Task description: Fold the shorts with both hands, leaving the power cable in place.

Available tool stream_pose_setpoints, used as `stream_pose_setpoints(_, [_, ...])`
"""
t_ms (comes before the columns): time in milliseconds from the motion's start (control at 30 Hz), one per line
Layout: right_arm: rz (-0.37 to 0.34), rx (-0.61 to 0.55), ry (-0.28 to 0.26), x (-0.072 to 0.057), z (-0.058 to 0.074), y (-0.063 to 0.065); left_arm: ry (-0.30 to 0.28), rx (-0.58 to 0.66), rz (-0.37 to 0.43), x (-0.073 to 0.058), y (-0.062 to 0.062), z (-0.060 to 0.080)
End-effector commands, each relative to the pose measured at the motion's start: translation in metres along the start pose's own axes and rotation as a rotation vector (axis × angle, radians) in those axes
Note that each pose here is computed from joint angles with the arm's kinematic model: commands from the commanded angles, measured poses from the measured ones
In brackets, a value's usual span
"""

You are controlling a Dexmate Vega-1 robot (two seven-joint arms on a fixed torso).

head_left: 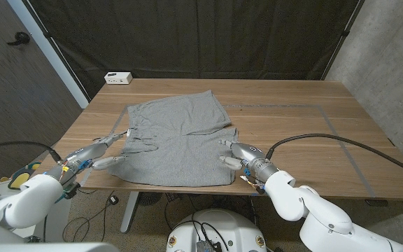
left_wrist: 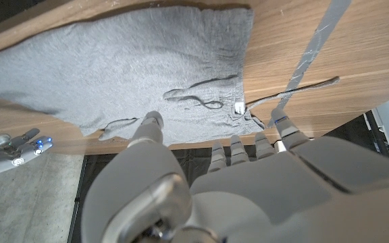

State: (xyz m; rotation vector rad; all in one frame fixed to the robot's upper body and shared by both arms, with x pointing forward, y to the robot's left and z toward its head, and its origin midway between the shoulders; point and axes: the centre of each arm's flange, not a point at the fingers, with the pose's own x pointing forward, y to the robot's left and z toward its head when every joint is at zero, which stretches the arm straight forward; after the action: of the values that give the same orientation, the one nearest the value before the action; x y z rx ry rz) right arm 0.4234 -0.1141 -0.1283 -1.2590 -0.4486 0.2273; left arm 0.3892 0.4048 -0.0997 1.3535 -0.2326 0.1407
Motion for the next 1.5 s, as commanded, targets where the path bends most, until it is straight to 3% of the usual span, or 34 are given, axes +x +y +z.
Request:
stream_pose_setpoints(33, [0.0,-0.019,0.036,-0.012,-0.002,0.018,0.04,0.144,-0.007,0.0,-0.004,0.004])
stream_pose_setpoints(367, [-0.006,-0.068,0.047,-0.021,-0.001,0.034,0.071,0.307,0.03,-0.001,-0.011,0.011])
stream_pose_setpoints(1000, [-0.09,-0.21,0.059,-0.047,0.0,0.043,0.08,0.621,0.154,-0.011,-0.029,0.021])
stream_pose_setpoints(1233, [-0.058,-0.241,0.069,-0.052,-0.002,0.049,0.084,0.696,0.177,-0.016,-0.036,0.022])
stream_pose_setpoints(1500, [-0.073,-0.265,0.069,-0.057,-0.004,0.053,0.088,0.789,0.214,-0.017,-0.043,0.022])
